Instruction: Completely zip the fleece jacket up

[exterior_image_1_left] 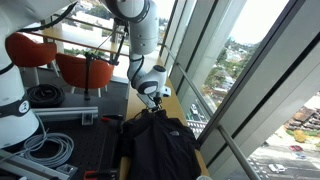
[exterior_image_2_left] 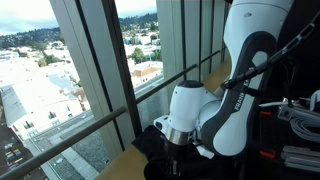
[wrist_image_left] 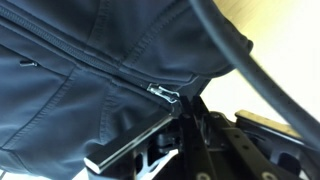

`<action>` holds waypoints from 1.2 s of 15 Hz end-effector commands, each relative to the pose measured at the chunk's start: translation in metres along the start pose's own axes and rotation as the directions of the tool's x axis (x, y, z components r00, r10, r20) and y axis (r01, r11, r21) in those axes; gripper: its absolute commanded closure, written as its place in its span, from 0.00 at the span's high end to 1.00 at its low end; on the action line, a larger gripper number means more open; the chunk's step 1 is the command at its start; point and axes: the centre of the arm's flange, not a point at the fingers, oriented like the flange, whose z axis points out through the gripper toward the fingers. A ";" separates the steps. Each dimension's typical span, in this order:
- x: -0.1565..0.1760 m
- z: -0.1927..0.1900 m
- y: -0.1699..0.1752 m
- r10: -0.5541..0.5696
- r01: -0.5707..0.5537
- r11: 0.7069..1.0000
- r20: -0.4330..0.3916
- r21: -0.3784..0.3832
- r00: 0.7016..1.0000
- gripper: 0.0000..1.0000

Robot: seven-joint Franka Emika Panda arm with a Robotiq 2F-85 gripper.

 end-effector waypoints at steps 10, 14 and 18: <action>-0.001 -0.023 -0.007 0.028 -0.027 0.999 -0.034 0.040 0.999 0.76; -0.026 -0.044 0.030 0.085 -0.084 0.996 -0.026 0.044 0.996 1.00; -0.060 -0.069 0.076 0.161 -0.160 0.987 -0.020 0.029 0.987 1.00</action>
